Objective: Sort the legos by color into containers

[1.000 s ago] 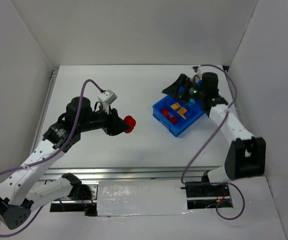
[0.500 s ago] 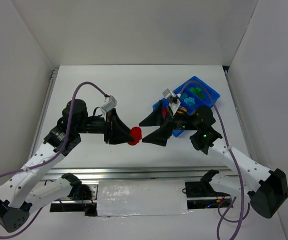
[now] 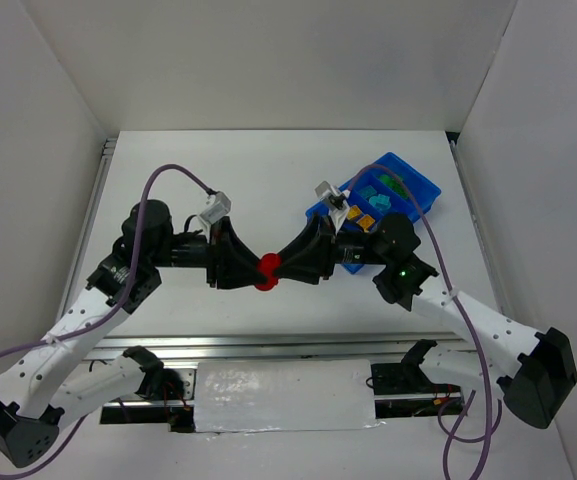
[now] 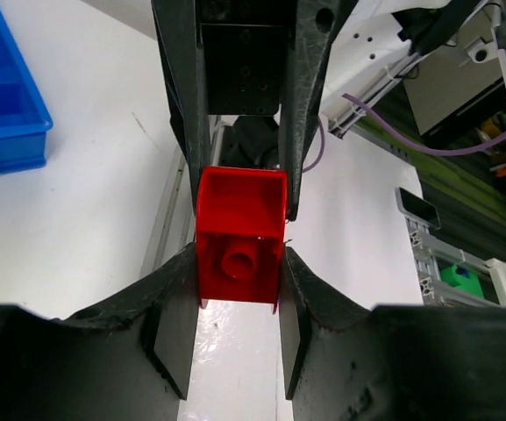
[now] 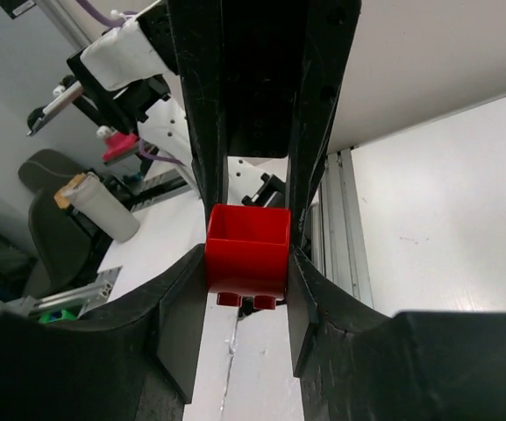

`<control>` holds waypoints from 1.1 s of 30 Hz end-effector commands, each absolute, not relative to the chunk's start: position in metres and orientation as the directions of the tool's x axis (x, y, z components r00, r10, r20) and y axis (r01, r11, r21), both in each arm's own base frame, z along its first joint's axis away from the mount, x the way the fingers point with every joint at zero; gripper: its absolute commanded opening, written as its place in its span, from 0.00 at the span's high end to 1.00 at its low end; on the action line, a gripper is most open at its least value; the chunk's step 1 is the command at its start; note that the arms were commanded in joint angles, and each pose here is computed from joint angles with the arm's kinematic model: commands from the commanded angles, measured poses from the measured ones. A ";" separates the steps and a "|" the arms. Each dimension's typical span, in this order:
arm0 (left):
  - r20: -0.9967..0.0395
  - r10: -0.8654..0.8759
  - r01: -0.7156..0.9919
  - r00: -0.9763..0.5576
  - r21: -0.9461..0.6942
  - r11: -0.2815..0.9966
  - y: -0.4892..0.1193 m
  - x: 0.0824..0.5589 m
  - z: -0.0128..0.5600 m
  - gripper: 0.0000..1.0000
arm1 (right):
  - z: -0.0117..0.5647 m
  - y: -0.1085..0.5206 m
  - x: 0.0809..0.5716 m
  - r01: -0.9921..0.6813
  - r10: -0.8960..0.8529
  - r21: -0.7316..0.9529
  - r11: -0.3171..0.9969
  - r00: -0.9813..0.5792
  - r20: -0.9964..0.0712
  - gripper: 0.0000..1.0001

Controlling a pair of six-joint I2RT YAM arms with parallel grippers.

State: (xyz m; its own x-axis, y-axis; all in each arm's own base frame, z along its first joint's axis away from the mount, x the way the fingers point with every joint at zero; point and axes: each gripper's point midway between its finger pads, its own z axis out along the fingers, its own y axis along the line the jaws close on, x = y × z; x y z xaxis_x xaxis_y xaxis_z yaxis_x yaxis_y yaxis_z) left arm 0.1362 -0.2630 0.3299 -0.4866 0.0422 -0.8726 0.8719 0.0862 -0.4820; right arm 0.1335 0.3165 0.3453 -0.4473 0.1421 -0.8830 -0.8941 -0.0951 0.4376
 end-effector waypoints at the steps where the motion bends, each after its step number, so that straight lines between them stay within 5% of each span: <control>1: -0.907 0.010 0.904 -0.420 -0.418 0.088 -0.265 0.141 0.345 0.63 | 0.352 0.319 0.133 -0.920 0.185 0.380 -0.099 -0.393 -0.901 1.00; 4: -0.894 0.005 0.861 -0.447 -0.429 0.273 -0.259 0.168 0.333 0.01 | 0.339 0.315 0.173 -0.895 0.217 0.426 0.133 -0.393 -0.894 1.00; 7: -0.875 -0.016 0.736 -0.485 -0.418 0.532 -0.239 0.206 0.323 0.01 | 0.298 0.293 0.227 -0.753 0.200 0.498 0.429 -0.459 -0.866 1.00; 8: -0.845 -0.023 0.579 -0.535 -0.386 0.718 -0.214 0.231 0.298 0.00 | 0.287 0.277 0.251 -0.668 0.234 0.503 0.548 -0.456 -0.859 1.00; 11: -0.826 -0.047 0.285 -0.562 -0.247 0.926 -0.159 0.259 0.280 0.01 | 0.229 0.205 0.302 -0.269 0.337 0.527 0.806 -0.524 -0.782 1.00; 14: -0.844 -0.053 0.165 -0.534 -0.165 0.972 -0.128 0.263 0.275 0.01 | 0.195 0.140 0.328 0.051 0.459 0.507 0.860 -0.509 -0.728 1.00; 18: -0.830 -0.006 0.171 -0.558 -0.122 0.978 -0.121 0.255 0.248 0.01 | 0.157 0.107 0.344 0.246 0.443 0.368 0.897 -0.523 -0.728 1.00; 33: -0.797 0.047 0.203 -0.603 -0.096 0.975 -0.124 0.252 0.215 0.01 | 0.146 0.109 0.361 0.264 0.425 0.333 0.905 -0.552 -0.717 1.00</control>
State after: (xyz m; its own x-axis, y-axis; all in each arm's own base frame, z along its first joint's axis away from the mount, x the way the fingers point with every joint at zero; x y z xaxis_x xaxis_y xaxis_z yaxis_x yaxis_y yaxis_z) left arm 0.2456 -0.1242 0.2074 -0.6356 0.0379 -0.7711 0.1921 0.9751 -0.1104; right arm 0.3511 0.1098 0.1317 -0.5906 0.4088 -0.6958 0.2580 0.9126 0.3173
